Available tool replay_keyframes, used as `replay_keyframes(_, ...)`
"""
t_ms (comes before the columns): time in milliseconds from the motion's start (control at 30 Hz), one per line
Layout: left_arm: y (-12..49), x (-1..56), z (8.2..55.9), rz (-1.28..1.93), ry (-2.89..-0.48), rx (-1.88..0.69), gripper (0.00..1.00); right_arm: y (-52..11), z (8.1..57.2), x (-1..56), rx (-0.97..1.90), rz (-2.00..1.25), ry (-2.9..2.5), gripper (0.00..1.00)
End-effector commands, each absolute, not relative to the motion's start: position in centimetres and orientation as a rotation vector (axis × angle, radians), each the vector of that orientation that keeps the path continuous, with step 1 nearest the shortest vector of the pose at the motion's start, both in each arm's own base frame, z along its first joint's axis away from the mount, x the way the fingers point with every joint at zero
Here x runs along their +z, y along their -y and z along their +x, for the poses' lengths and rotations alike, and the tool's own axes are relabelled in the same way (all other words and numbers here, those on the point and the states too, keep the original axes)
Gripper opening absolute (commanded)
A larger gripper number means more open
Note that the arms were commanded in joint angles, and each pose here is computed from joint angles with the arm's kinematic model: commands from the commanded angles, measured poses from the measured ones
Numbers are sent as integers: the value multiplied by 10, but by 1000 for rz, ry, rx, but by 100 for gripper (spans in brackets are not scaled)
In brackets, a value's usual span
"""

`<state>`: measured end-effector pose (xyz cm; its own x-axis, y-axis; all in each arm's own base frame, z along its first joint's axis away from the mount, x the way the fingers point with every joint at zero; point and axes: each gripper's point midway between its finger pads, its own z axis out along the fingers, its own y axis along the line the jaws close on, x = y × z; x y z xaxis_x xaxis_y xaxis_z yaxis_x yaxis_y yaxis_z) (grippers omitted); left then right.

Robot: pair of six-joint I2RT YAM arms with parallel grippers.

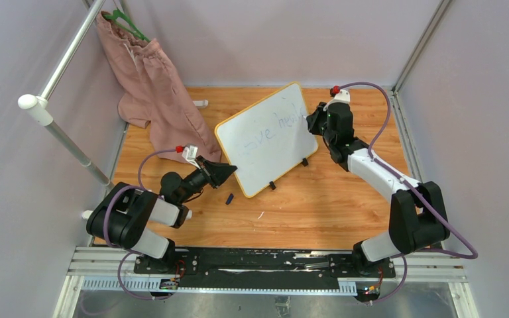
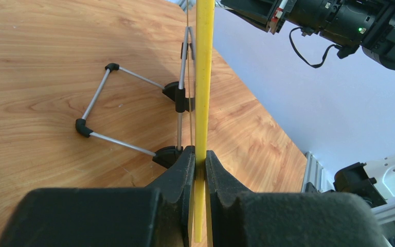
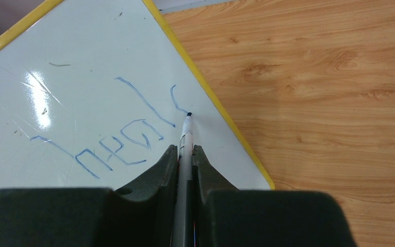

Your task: Write a sentence on the whiteboard

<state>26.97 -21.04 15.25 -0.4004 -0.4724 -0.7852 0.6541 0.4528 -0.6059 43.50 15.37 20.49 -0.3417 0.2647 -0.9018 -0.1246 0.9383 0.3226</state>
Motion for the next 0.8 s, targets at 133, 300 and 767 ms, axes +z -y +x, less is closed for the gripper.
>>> replay_keyframes(133, 213, 175, 265, 214, -1466, -1240, 0, -153, 428, 187, 385, 90, -1942, 0)
replay_keyframes(300, 213, 174, 265, 214, -1468, -1240, 0, -156, 424, 185, 401, 81, -1953, 0)
replay_keyframes(767, 213, 168, 267, 206, -1486, -1237, 0, -181, 409, 197, 522, 48, -1952, 0)
